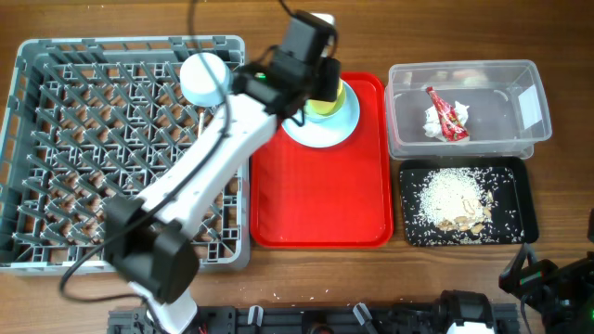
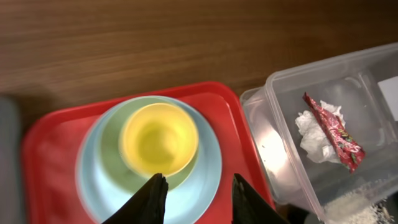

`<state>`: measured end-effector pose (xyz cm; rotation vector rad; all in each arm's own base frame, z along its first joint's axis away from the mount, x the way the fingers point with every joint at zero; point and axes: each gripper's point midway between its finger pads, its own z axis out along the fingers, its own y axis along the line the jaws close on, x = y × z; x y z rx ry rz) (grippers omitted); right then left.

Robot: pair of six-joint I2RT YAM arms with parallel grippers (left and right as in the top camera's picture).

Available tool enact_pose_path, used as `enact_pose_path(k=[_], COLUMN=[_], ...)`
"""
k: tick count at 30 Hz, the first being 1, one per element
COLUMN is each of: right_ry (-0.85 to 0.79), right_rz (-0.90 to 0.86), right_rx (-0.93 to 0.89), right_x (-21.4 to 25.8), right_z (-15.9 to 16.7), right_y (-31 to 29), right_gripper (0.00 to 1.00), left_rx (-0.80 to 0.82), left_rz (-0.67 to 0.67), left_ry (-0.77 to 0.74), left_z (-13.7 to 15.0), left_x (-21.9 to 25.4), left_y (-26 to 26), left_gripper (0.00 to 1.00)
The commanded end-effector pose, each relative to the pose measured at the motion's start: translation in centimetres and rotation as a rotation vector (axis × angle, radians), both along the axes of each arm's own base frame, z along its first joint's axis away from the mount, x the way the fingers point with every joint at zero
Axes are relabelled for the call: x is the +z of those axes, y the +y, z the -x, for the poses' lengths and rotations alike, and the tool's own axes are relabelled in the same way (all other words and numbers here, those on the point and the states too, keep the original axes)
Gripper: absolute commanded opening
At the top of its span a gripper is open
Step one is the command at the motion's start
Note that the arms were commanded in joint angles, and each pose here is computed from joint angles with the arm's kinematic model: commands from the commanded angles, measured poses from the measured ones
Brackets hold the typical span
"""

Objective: Sort waste into correct bins and load items into the dishwasher rack
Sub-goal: 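Move the left gripper to the yellow cup and grasp it, then lift the yellow cup and carry it over the rack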

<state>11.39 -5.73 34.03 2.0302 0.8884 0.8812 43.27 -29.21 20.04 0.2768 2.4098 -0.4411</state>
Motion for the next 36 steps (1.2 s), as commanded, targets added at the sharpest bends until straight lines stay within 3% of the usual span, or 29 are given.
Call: enact_pose_path(k=[1,10,17,23,27,31,36], right_ry=[-0.002,-0.002,-0.002,-0.002,-0.002,-0.002,-0.002], right_rz=[-0.001,-0.001,-0.001,-0.001,-0.001,-0.001,-0.001], right_rx=[-0.015,-0.015,-0.015,-0.014,-0.015,-0.015,-0.015], right_x=[-0.1,-0.1,-0.1,-0.1,-0.1,-0.1,-0.1], right_z=[0.1,0.1,0.1,0.1,0.1,0.1,0.1], right_y=[-0.2,-0.2,-0.2,-0.2,-0.2,-0.2,-0.2], right_gripper=[1.0,1.0,1.0,1.0,1.0,1.0,1.0], left_rx=[-0.027,-0.012,0.008,0.007,0.012,0.04,0.046], left_rz=[-0.004,-0.035,-0.103,-0.118,-0.128,-0.133,-0.055], left_ry=[0.013,0.013,0.069,0.089,0.083,0.038,-0.065], left_z=[-1.1,-3.6,-2.7,-2.3,-2.4,-2.8,-2.1], left_x=[-3.7,-10.1,-11.7,-12.0,-12.0,-10.1,-2.2], left_y=[-2.2,-3.8,-2.5,-2.2,-2.0,-1.5,-0.9], left_gripper=[0.3,0.27,0.24,0.05,0.04,0.04,0.04])
